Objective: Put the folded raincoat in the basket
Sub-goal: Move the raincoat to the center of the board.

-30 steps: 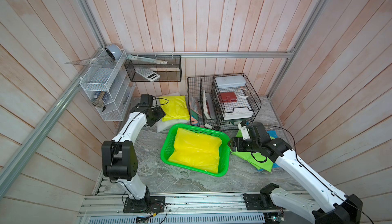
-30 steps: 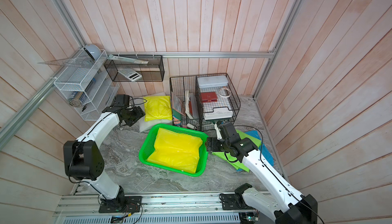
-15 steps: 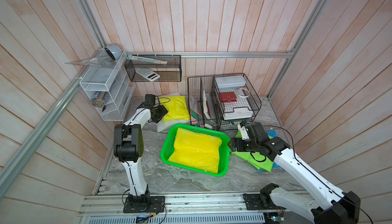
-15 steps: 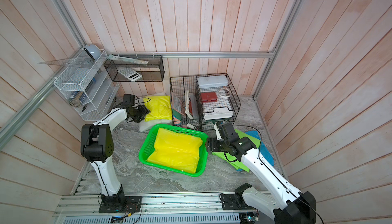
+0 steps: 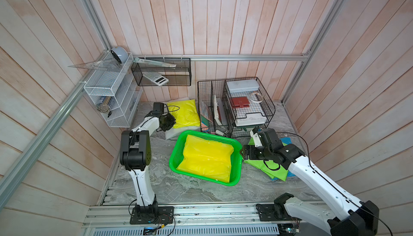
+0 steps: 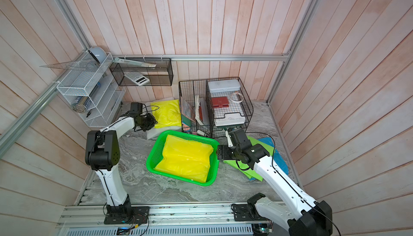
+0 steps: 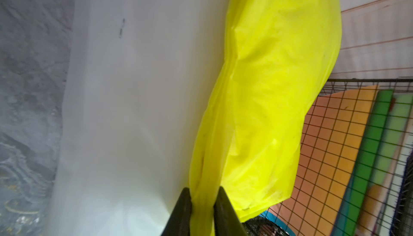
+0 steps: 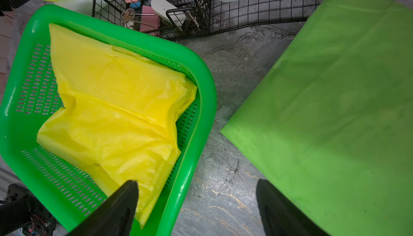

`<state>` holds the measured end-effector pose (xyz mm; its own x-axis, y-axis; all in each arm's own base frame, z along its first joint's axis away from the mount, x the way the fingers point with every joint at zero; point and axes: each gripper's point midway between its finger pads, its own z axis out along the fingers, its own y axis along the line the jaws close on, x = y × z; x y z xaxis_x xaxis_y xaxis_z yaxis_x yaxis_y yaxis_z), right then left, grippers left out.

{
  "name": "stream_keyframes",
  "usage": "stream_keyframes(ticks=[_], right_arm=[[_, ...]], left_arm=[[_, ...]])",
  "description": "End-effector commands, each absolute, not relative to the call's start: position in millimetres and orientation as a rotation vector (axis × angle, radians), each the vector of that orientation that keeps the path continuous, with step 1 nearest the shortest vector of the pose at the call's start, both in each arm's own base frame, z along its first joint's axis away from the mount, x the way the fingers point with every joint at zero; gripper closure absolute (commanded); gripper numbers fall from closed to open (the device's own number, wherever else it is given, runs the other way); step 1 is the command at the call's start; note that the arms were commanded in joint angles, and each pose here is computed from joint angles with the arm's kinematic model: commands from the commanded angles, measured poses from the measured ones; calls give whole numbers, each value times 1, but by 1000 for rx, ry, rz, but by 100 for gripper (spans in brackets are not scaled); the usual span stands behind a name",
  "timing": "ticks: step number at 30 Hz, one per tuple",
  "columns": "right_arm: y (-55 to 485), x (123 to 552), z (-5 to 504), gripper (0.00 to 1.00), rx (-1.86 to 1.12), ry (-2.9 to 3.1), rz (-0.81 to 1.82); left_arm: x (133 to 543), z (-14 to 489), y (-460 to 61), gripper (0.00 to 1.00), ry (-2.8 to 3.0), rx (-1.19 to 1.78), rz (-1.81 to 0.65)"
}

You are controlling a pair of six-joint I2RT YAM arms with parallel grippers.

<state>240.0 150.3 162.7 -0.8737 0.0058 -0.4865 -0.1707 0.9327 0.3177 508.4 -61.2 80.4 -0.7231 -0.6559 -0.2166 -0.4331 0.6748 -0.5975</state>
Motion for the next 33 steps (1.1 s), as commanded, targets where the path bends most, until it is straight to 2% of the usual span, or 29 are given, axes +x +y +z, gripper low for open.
stream_keyframes(ticks=[1, 2, 7, 13, 17, 21, 24, 28, 33], right_arm=[[148, 241, 166, 11, -106, 2603, 470], [148, 241, 167, 11, -105, 2602, 474], [154, 244, 177, 15, -110, 2592, 509], [182, 253, 217, 20, -128, 2518, 702], [218, 263, 231, 21, -169, 2502, 832], [262, 272, 235, 23, -275, 2519, 854], [295, 273, 234, 23, -345, 2521, 877], [338, 262, 222, 25, -435, 2544, 902], [388, 234, 203, 26, -560, 2558, 898]], left_arm=[[509, 92, -63, 97, 2458, -819, -750], [509, 94, -62, 100, 2460, -818, -742], [501, 105, -46, 100, 2486, -815, -648], [457, 108, -9, 100, 2590, -839, -424], [414, 91, 6, 100, 2692, -834, -295], [379, 79, 28, 100, 2779, -806, -99], [365, 79, 38, 100, 2788, -821, -76], [354, 94, 42, 100, 2771, -809, -79], [332, 105, 55, 100, 2759, -817, 28]])
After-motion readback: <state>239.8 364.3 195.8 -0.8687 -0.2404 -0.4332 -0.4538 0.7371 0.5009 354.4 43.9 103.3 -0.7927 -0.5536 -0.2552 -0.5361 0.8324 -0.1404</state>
